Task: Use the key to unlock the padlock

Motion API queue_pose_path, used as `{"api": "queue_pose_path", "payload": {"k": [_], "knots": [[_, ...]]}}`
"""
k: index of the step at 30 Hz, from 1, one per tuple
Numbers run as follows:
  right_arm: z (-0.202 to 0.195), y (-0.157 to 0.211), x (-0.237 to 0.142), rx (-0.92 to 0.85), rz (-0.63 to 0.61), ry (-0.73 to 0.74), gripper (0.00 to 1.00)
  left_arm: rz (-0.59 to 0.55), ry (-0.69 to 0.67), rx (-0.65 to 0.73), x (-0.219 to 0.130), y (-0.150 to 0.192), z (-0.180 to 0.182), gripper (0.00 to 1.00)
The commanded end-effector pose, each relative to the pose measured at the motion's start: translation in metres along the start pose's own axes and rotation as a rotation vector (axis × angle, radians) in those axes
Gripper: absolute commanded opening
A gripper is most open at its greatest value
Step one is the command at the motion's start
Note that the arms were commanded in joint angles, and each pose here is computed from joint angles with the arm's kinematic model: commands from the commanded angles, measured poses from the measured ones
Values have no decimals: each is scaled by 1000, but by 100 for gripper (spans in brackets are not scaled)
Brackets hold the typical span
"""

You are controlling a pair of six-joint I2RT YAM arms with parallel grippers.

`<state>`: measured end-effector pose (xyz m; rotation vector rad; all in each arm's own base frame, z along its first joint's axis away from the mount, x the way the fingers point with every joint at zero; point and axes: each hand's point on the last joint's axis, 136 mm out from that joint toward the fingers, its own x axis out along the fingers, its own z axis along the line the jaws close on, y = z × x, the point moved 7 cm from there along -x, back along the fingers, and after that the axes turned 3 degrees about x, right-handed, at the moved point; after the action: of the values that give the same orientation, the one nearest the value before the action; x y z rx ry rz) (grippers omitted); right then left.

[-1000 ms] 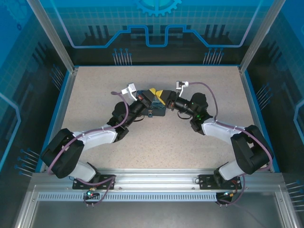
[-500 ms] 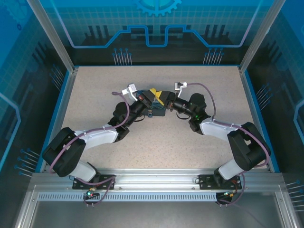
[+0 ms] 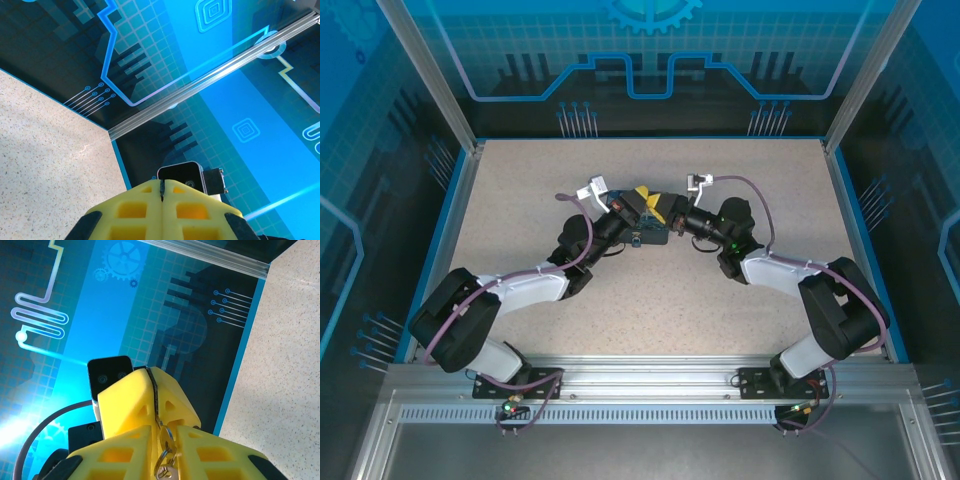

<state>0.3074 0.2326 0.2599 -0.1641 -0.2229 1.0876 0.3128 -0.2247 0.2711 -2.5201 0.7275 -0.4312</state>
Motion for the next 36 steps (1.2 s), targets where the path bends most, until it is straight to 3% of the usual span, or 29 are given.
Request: {"api": "queue_pose_path", "payload": {"k": [1,15,25,36], "knots": [[9,1,-5,-32,2,-36,21,-42,44,-6,4,-7,-13,0],[15,-7,-7,-40,-12,-49,21,-29,42,-10,4,-2,-12,0],[14,-6,-9,-36,-11,-49,14,-34,37,-6,4,-1,-12,0],[16,-5,-11,-34,-7,-55,16,-50,19,6,3,-2,-11,0]]}}
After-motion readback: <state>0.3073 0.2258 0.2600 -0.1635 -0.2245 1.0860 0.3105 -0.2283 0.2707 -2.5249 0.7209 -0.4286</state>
